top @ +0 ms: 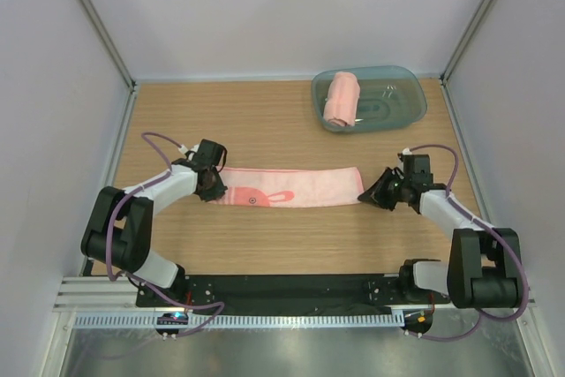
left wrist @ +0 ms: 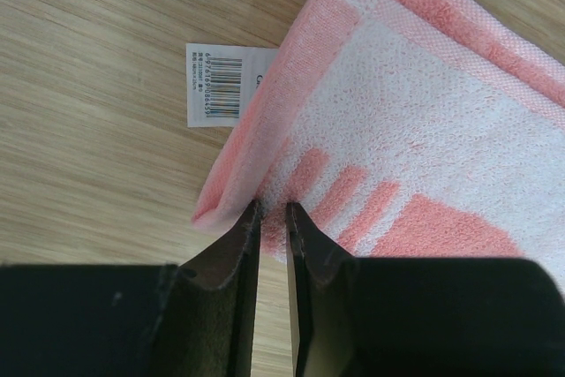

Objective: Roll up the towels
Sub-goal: Fold the towel

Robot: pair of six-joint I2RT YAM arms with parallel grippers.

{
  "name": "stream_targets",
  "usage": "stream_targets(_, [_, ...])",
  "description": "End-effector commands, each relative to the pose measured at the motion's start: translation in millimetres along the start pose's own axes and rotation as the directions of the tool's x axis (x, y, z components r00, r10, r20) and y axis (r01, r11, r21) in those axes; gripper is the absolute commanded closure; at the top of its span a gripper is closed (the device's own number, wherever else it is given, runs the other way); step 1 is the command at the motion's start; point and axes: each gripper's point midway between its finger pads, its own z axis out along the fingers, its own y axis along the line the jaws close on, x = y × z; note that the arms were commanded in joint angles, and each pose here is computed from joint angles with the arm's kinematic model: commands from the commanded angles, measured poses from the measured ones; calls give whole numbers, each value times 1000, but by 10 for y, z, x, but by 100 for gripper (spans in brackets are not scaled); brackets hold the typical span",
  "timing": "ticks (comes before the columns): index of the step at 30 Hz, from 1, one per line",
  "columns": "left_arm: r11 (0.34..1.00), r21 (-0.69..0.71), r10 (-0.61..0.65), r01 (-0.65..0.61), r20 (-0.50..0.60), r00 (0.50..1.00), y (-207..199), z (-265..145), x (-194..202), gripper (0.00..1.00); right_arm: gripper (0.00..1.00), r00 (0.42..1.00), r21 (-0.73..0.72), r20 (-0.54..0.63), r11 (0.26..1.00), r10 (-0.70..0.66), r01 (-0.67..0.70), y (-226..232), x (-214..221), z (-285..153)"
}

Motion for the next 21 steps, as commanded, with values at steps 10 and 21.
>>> stream_targets(10, [998, -58, 23, -27, -69, 997, 184, 112, 195, 83, 99, 997, 243, -34, 968, 75, -65, -506, 61, 101])
stream_targets(21, [998, -52, 25, -29, -69, 997, 177, 110, 198, 86, 99, 980, 29, 199, 1000, 2, -8, 105, -119, -477])
